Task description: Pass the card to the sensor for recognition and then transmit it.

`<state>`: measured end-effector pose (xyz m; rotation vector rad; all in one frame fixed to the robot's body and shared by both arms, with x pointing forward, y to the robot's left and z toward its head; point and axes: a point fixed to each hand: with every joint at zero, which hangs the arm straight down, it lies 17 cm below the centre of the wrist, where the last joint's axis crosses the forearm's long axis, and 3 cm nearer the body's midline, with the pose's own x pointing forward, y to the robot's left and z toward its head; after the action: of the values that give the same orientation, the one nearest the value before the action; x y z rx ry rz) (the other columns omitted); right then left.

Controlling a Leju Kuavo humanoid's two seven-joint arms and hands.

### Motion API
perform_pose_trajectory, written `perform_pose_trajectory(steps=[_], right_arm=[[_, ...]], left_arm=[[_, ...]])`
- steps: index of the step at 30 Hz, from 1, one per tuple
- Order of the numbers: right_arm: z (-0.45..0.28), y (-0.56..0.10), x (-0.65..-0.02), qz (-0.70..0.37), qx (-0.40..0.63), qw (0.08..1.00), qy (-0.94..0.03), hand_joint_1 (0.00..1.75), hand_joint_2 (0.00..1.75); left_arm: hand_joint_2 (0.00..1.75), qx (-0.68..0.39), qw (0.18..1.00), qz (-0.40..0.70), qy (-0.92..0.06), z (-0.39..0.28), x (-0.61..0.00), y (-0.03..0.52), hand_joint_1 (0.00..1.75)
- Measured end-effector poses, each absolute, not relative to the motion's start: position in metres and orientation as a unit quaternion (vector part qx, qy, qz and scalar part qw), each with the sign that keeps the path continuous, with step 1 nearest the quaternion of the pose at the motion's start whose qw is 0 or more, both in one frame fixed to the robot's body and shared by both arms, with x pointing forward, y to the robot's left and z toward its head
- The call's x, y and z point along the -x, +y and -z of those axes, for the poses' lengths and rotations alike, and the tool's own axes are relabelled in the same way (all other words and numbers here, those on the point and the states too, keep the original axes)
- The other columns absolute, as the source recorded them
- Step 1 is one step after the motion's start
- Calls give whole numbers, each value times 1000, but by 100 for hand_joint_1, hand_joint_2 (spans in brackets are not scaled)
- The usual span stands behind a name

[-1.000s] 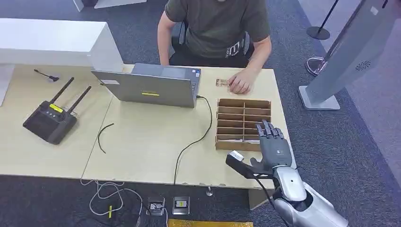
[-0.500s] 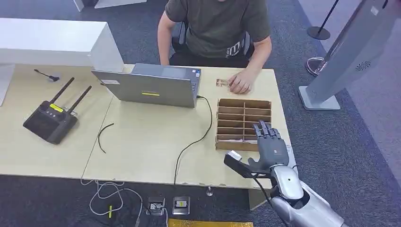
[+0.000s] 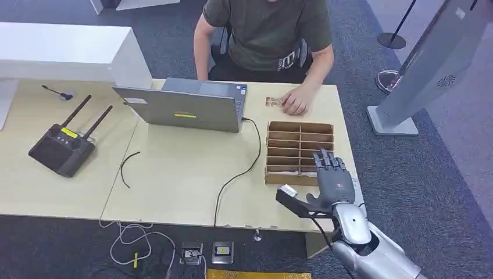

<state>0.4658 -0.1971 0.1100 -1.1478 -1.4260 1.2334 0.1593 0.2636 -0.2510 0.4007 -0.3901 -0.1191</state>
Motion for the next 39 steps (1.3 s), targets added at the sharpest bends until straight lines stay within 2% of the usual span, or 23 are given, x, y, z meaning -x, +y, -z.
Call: perform_pose_trajectory(steps=[12,13,14,15,39], right_arm=[[-105,-205,-469,-498,473,453,-568,0,175],[-105,-205,-469,-499,475,452,-567,24,175],[-105,-205,-469,-499,476,451,-566,169,175],[-105,-206,-469,-499,477,450,-566,175,175],[-100,-210,-473,-493,473,462,-566,175,175]], left_arm=[[0,-197,959,61,-196,251,-161,263,0],[0,-197,959,61,-196,250,-161,263,0],[0,-196,959,61,-197,250,-162,263,0],[0,-197,959,61,-197,250,-163,263,0],[0,-197,958,61,-200,249,-166,263,0]])
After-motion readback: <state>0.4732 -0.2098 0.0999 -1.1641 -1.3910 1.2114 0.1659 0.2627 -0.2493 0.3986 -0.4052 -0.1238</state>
